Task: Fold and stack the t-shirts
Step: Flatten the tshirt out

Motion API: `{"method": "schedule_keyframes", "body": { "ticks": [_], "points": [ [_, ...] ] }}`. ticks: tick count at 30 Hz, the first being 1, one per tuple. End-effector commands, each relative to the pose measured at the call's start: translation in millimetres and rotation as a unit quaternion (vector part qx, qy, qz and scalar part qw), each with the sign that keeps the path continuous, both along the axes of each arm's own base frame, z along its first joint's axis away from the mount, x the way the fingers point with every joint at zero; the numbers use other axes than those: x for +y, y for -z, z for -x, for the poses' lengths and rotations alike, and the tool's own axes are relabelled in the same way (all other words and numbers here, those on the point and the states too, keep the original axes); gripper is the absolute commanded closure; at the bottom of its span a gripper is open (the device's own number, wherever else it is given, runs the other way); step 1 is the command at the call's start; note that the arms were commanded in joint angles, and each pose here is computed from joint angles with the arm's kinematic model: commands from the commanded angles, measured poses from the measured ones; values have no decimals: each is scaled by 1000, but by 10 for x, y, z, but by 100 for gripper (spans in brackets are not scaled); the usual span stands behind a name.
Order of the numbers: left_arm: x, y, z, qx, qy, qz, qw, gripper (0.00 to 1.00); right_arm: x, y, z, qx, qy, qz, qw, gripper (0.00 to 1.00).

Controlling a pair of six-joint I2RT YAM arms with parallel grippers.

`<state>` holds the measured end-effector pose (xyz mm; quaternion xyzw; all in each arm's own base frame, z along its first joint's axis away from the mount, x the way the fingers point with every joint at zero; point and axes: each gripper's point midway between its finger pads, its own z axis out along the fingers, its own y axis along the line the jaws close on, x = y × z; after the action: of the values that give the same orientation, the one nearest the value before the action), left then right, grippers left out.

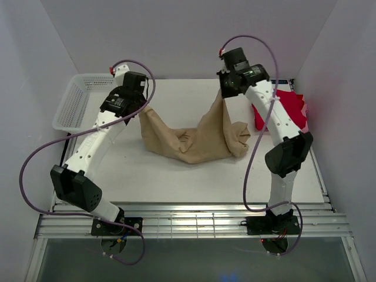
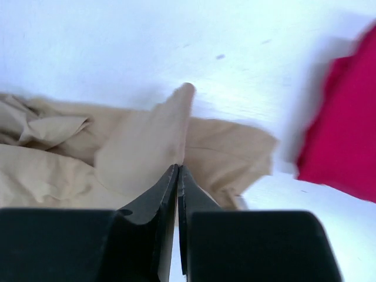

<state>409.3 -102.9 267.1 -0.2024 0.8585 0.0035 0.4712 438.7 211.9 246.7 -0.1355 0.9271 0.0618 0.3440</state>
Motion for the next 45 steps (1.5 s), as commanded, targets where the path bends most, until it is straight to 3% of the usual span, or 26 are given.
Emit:
{"method": "schedule_keyframes", "body": {
  "ticks": [1, 3, 10, 13, 20, 24, 26, 29, 30, 31, 34, 35, 38, 40, 45],
  "points": [
    [387, -620, 142, -93, -62, -2, 994, 100, -538, -823, 144, -88, 44, 8, 995, 92],
    [520, -805, 314, -131, -87, 16, 987, 100, -634, -993, 210, -112, 48, 11, 993, 92],
    [940, -786, 989, -193, -167, 67, 965, 100, -901, -1795, 788, -215, 53, -34, 975, 92],
    [968, -625, 1190, -173, -156, 69, 970, 100, -995, -1963, 1109, -231, 48, -52, 970, 92],
    [871, -508, 1582, -121, -97, 91, 984, 100, -1172, -1880, 1860, -182, 53, -89, 978, 92],
    [685, -428, 1622, -76, -45, 100, 991, 100, -1127, -1796, 2063, -146, 53, -120, 981, 92],
    [561, -308, 1603, -37, -22, 104, 994, 100, -1049, -1647, 2087, -117, 48, -131, 983, 92],
    [453, -45, 1533, 24, -5, 90, 996, 100, -939, -1145, 2010, -61, 42, -120, 990, 92],
    [434, 59, 1502, 43, -4, 82, 996, 100, -906, -735, 2002, -15, 40, -104, 994, 92],
    [421, 179, 1508, 61, 0, 77, 995, 100, -820, -644, 1918, -23, 32, -118, 992, 92],
    [360, 461, 1552, 101, 10, 77, 992, 100, -654, 150, 1841, 36, 14, -118, 992, 72],
    [324, 520, 1576, 110, 19, 83, 990, 100, -624, 344, 1833, 52, 14, -118, 992, 58],
    [297, 650, 1653, 122, 26, 91, 988, 100, -577, 1023, 1815, 102, 18, -105, 989, 48],
    [283, 666, 1687, 123, 30, 97, 987, 100, -629, 1413, 1876, 145, 33, -81, 985, 48],
    [295, 649, 1734, 116, 31, 101, 988, 100, -576, 1706, 1806, 163, 30, -76, 983, 48]
  ]
}}
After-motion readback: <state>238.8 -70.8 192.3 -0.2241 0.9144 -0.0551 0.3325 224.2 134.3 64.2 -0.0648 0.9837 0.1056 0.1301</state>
